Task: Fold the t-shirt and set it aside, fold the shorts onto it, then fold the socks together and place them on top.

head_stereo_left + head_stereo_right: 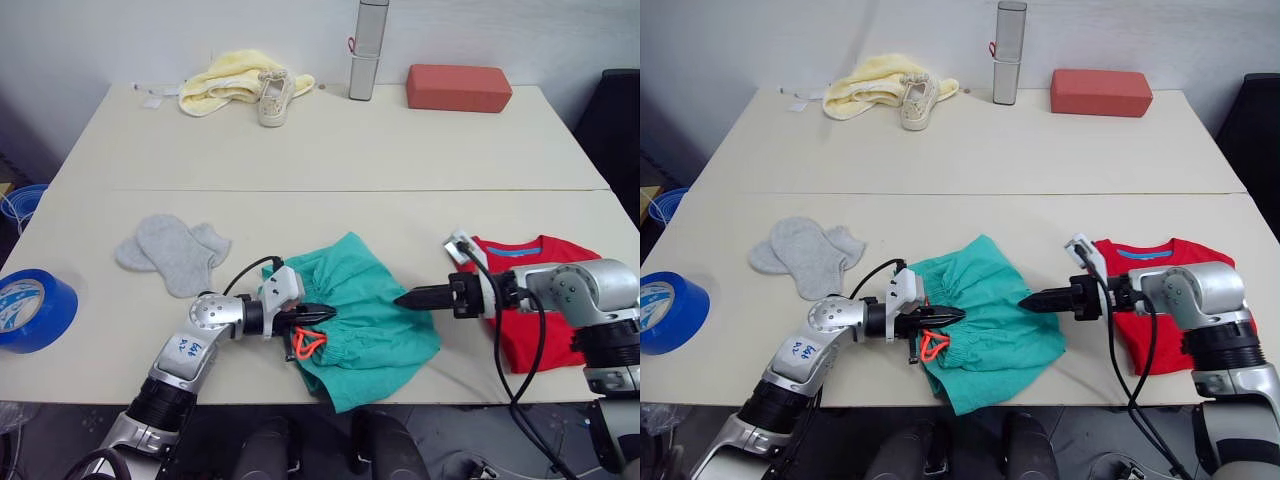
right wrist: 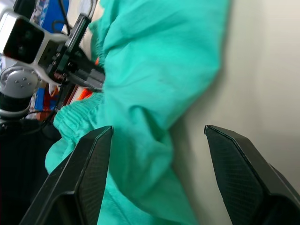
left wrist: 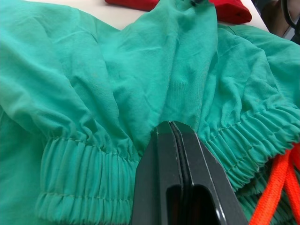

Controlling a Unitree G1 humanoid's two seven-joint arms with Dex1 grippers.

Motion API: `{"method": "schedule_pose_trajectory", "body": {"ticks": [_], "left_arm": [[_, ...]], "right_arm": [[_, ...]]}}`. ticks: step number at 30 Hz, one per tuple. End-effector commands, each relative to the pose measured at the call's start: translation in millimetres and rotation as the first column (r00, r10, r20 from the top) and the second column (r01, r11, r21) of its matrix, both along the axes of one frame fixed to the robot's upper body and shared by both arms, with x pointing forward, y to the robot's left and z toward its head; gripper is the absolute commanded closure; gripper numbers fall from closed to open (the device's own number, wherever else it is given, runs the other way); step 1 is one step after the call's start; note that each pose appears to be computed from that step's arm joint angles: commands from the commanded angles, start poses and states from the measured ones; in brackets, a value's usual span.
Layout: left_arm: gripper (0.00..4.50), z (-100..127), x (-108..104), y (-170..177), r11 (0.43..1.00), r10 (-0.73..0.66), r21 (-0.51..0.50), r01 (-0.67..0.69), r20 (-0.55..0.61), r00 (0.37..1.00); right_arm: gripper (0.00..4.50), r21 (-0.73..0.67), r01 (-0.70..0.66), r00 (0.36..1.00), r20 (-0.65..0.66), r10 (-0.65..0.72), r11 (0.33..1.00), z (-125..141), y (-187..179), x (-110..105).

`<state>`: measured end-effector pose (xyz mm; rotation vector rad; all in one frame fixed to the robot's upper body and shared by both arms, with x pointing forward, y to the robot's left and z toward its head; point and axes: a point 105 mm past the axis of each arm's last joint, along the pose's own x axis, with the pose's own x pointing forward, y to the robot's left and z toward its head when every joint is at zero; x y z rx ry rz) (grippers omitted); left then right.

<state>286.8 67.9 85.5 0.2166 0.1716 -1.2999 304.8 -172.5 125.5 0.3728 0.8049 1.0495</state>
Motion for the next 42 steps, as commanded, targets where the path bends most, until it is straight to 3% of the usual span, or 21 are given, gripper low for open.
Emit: {"method": "schedule_pose_trajectory", "body": {"ticks": [1,3,7,16,20,30,36,38,42], "left_arm": [[4.50,-20,-3,8,0.999,0.025,0.044,-0.022,-0.065,0.998],[4.50,-19,-3,8,0.999,0.022,0.040,-0.019,-0.060,0.998],[4.50,-16,-4,12,0.999,0.017,0.038,-0.015,-0.054,0.998],[4.50,-14,-3,19,0.999,0.039,0.040,-0.037,-0.045,0.998],[4.50,-14,-3,22,0.998,0.048,0.041,-0.046,-0.041,0.998],[4.50,-14,-5,22,0.998,0.040,0.039,-0.039,-0.037,0.999],[4.50,-14,-8,31,0.999,0.017,0.038,-0.017,-0.018,1.000],[4.50,2,-8,28,0.998,0.003,-0.057,-0.002,0.020,1.000],[4.50,57,-13,31,0.943,-0.037,-0.328,0.059,0.075,0.997]], "right_arm": [[1.35,0.020,-0.013,1.000,-0.001,0.013,1.000,4,0,4],[1.35,0.046,-0.043,0.998,-0.052,0.046,0.998,2,6,2],[0.07,0.045,-0.089,0.992,-0.090,0.093,0.995,-4,20,2],[0.03,0.024,-0.149,0.980,-0.131,0.151,0.989,-14,32,0],[0.91,0.070,-0.176,0.967,-0.175,0.186,0.982,-14,43,-1],[4.46,0.128,-0.188,0.958,-0.195,0.211,0.974,-12,57,-3],[4.49,0.151,-0.149,0.969,-0.176,0.175,0.977,8,40,-8],[4.49,0.185,-0.142,0.975,-0.143,0.169,0.972,21,38,-9],[4.49,0.283,-0.092,0.992,-0.055,0.112,0.955,54,33,-10]]}}
